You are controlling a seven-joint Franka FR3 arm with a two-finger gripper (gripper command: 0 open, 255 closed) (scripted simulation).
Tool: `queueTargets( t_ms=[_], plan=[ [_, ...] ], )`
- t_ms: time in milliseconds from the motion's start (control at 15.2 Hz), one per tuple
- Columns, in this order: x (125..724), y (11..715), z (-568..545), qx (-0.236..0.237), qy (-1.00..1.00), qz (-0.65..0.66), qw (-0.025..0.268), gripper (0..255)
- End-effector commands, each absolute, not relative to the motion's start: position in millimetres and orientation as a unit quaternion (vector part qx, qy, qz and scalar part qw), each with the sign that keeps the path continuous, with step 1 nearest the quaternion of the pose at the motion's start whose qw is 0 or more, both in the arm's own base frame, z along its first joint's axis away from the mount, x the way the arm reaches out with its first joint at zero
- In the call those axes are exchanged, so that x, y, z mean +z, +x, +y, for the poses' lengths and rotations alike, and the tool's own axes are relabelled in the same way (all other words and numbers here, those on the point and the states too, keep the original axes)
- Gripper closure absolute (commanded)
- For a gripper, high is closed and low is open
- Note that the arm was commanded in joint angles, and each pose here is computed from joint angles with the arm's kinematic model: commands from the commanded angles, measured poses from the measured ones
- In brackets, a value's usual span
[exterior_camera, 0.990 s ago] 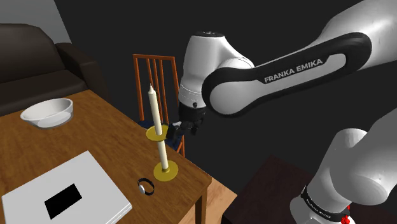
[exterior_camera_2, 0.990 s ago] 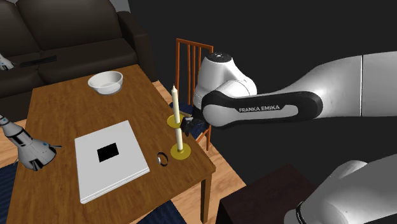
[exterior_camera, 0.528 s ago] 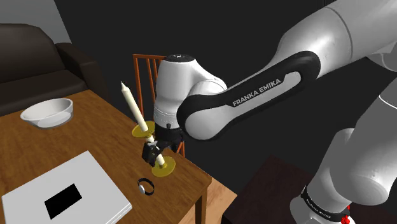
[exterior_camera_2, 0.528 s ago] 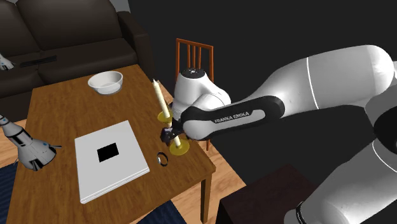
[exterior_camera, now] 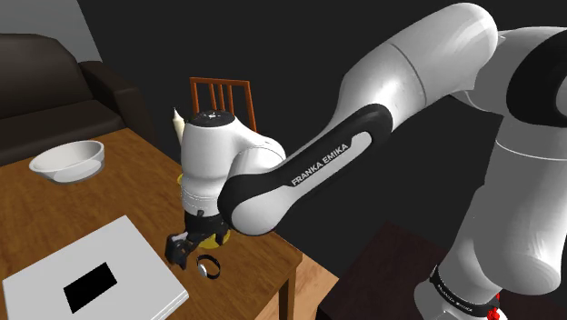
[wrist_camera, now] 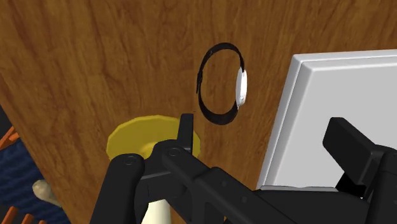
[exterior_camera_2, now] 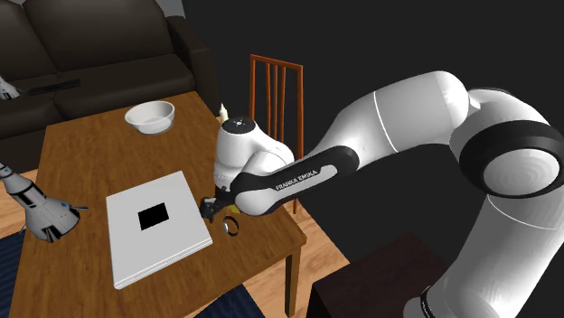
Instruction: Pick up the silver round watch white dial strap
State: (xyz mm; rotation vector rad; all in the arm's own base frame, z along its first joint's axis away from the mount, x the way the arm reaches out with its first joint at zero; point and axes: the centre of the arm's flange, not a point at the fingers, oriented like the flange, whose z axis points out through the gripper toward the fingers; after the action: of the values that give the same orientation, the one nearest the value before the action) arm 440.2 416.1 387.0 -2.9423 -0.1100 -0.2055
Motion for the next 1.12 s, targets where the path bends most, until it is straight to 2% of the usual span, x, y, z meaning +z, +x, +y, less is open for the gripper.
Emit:
queueTargets(
  t_ms=[0,462,528,1056],
  plan=[
    [376.4,440.8,420.1,-0.068,-0.992,-0.036,0.096,0],
    [347.0,440.8,420.1,-0.068,-0.992,-0.037,0.096,0],
    [346.5,440.7,420.1,-0.068,-0.992,-0.037,0.096,255],
    [346.1,440.4,420.3,-0.068,-0.992,-0.037,0.096,255]
  ],
)
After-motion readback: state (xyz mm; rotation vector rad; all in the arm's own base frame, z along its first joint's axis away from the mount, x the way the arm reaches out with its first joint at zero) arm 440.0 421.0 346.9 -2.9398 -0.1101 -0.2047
